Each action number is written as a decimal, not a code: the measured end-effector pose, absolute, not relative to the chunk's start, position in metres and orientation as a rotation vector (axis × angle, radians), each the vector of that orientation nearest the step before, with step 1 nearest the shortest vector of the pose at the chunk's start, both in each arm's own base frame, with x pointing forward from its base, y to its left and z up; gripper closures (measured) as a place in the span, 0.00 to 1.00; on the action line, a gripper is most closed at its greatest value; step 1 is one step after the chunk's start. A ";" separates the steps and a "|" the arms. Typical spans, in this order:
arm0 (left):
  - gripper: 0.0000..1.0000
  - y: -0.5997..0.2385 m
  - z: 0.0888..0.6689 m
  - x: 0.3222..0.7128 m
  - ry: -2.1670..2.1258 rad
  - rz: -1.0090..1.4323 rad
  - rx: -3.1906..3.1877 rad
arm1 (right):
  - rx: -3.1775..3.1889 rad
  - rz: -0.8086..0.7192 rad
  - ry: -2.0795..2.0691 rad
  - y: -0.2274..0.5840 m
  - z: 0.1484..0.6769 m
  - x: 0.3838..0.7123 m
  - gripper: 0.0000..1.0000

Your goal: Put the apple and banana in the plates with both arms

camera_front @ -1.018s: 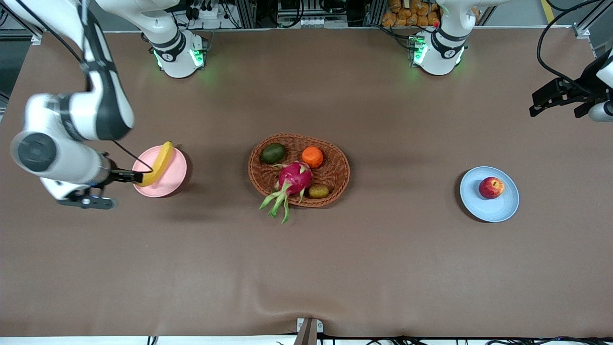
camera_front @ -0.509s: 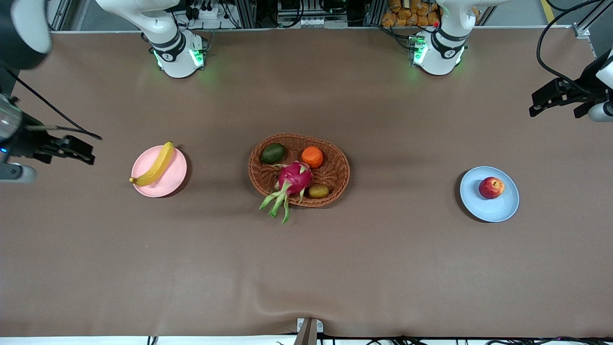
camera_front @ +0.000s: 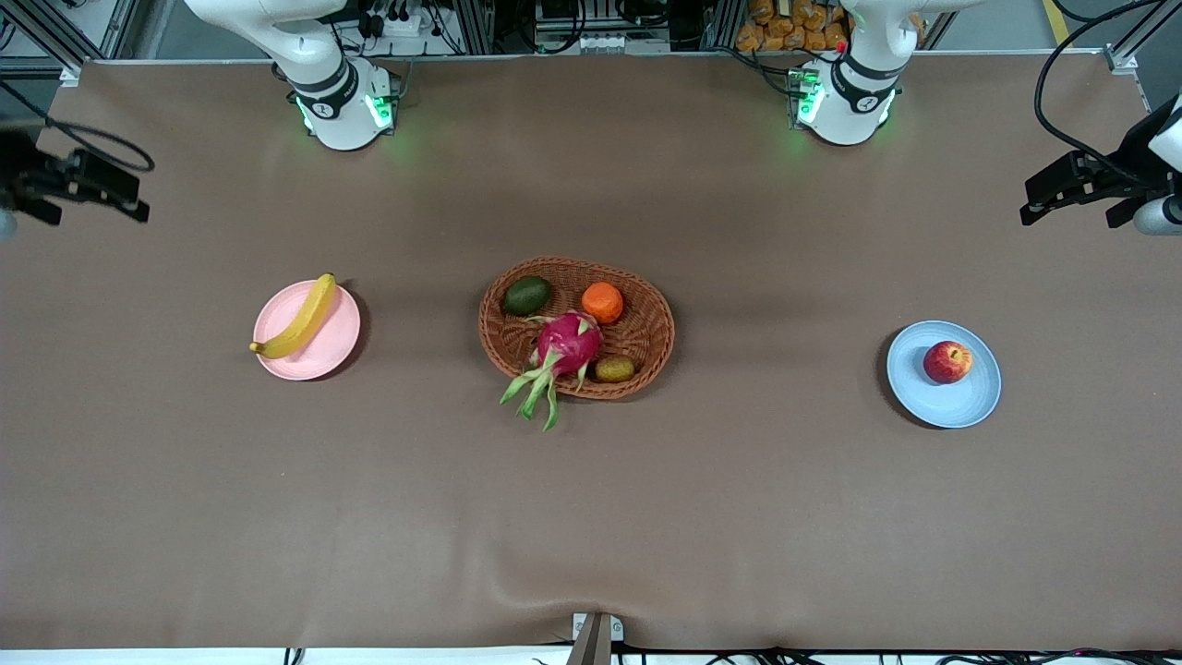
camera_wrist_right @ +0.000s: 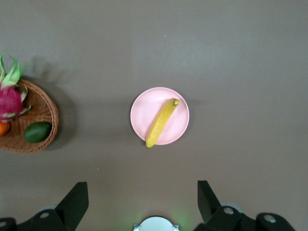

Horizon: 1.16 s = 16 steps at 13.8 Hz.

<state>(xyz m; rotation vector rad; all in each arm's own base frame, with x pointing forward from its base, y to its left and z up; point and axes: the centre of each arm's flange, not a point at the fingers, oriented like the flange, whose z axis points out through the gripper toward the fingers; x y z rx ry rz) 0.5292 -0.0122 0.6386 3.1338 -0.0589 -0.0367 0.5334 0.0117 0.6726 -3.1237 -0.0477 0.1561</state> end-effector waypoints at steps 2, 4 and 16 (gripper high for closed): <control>0.00 -0.012 0.639 0.529 -0.059 -0.037 3.134 | -3.116 0.182 -0.081 0.010 0.667 0.522 0.00; 0.00 -0.012 0.639 0.529 -0.059 -0.037 3.134 | -3.114 0.179 -0.092 0.010 0.661 0.515 0.00; 0.00 -0.015 0.636 0.530 -0.066 -0.043 3.133 | -3.110 0.115 -0.054 -0.010 0.657 0.513 0.00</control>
